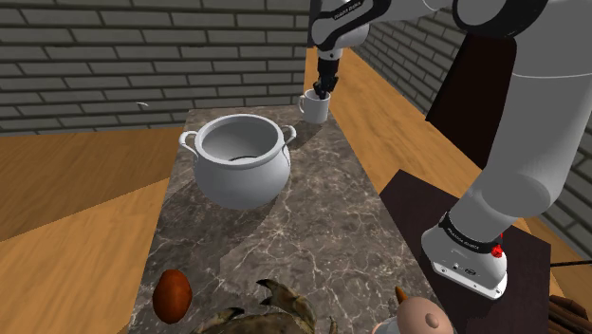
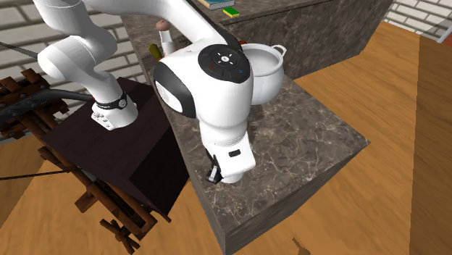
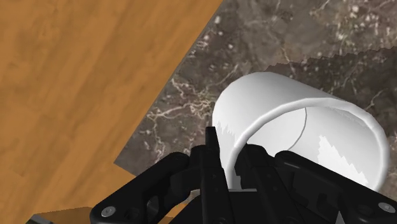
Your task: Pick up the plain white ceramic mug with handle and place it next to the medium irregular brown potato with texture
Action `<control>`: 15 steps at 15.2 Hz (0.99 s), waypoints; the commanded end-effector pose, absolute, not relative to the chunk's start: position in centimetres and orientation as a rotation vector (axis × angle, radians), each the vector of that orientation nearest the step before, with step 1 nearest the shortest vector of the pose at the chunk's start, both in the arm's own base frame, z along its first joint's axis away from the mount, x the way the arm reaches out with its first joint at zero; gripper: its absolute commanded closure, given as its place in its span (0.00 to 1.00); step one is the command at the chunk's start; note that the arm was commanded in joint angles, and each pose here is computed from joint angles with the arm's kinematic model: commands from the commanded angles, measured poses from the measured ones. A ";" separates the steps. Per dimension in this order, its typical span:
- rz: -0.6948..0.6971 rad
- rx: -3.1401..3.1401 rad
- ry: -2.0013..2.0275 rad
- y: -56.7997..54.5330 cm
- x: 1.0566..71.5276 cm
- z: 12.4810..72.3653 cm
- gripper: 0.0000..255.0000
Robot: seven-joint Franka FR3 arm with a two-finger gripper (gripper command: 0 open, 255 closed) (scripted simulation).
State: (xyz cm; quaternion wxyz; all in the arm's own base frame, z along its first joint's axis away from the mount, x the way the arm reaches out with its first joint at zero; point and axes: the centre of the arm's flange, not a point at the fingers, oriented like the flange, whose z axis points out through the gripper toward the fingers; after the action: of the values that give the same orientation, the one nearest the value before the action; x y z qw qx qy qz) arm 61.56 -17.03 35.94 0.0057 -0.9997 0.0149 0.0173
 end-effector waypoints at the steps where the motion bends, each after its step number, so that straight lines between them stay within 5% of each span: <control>1: 0.054 -3.129 0.047 -17.0 61.5 36.9 1.00; 15: 0.054 -3.129 0.047 -17.0 61.5 44.3 1.00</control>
State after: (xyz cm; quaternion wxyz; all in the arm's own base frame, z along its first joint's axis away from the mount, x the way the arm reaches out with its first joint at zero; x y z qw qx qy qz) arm 61.63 -17.00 43.86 0.0057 -0.9997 0.0149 0.0172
